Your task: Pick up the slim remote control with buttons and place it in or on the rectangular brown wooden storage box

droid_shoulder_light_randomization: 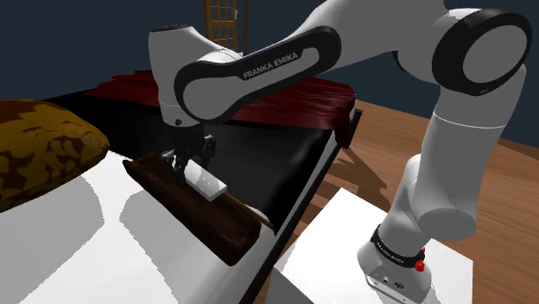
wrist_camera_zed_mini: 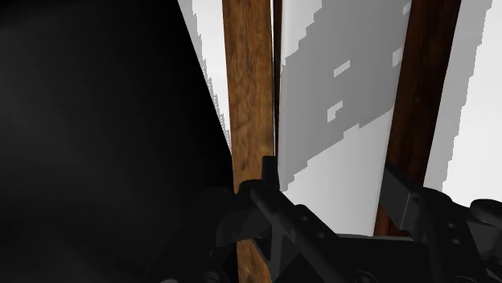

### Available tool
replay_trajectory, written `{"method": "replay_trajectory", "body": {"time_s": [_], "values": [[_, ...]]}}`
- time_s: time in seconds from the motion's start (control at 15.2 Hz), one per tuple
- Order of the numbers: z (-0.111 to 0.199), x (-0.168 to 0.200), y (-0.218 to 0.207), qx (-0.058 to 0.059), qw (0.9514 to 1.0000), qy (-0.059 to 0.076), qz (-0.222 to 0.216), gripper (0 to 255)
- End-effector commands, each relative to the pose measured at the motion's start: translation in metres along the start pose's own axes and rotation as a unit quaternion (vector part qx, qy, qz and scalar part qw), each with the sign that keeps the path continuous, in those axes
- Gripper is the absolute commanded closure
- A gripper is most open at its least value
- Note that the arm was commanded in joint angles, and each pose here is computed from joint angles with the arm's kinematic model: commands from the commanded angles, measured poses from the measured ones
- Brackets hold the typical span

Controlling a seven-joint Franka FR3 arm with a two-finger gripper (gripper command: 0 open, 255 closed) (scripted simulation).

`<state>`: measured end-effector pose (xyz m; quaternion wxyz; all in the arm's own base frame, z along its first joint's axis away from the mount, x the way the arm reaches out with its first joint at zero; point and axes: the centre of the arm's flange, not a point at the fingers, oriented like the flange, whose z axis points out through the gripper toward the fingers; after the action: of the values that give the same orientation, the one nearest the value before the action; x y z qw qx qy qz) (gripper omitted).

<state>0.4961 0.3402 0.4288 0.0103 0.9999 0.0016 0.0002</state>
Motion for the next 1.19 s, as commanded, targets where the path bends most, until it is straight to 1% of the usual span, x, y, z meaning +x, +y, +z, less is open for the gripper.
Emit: {"method": "replay_trajectory", "body": {"time_s": [0.0,0.33,0.4,0.73,0.99,1.12], "values": [[0.001,0.000,0.000,0.000,1.0000,0.000,0.000,255],[0.001,0.000,0.000,0.000,1.0000,0.000,0.000,255],[0.001,0.000,0.000,0.000,1.0000,0.000,0.000,0],[0.001,0.000,0.000,0.000,1.0000,0.000,0.000,0],[-0.049,0.000,0.000,0.000,1.0000,0.000,0.000,0],[-0.049,0.000,0.000,0.000,1.0000,0.000,0.000,0]]}}
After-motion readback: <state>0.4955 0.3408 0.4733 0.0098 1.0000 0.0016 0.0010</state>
